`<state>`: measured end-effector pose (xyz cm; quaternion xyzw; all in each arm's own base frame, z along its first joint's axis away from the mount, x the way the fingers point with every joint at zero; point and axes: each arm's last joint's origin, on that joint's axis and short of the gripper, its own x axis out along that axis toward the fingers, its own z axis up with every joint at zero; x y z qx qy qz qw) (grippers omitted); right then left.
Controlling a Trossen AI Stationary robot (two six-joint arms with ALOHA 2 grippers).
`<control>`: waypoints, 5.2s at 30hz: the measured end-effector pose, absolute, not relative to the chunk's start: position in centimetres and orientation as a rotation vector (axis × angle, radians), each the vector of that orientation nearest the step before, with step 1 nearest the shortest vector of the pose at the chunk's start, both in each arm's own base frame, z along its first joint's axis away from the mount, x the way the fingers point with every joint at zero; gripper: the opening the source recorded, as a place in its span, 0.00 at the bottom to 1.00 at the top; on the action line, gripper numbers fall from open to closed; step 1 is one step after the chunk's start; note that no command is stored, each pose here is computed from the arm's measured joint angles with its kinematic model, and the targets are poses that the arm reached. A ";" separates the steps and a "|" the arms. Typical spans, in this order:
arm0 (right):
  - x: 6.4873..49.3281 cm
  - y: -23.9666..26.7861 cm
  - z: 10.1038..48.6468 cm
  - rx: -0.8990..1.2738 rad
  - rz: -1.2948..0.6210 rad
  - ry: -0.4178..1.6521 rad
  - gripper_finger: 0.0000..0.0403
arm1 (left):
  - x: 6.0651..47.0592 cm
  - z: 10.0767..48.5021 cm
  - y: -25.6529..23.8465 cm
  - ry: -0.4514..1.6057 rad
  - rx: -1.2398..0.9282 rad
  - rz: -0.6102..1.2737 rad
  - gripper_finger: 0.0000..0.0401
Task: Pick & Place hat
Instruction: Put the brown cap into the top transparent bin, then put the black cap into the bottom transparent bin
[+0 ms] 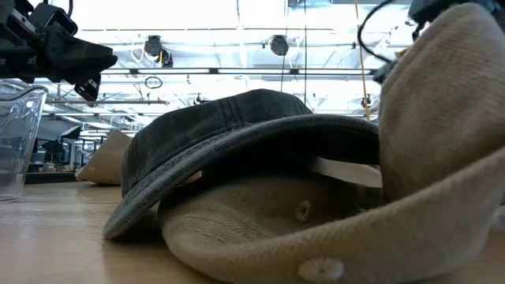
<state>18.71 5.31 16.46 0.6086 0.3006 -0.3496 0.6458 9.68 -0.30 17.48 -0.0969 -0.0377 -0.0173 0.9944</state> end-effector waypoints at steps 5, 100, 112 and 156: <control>17.4 4.7 18.5 1.337 -0.731 0.595 0.02 | 9.7 17.5 -0.3 -0.075 -0.204 -0.035 0.16; 17.4 -20.5 33.5 -0.239 -0.131 1.205 0.01 | 9.5 17.5 0.7 -0.116 -0.238 0.325 0.16; 17.8 -21.6 32.5 -0.330 -0.313 1.265 0.19 | 9.5 17.5 0.7 -0.124 -0.286 0.323 0.16; 23.6 -1.5 34.3 0.053 -0.452 0.598 0.03 | 11.7 24.0 -0.7 0.203 -0.240 0.233 0.01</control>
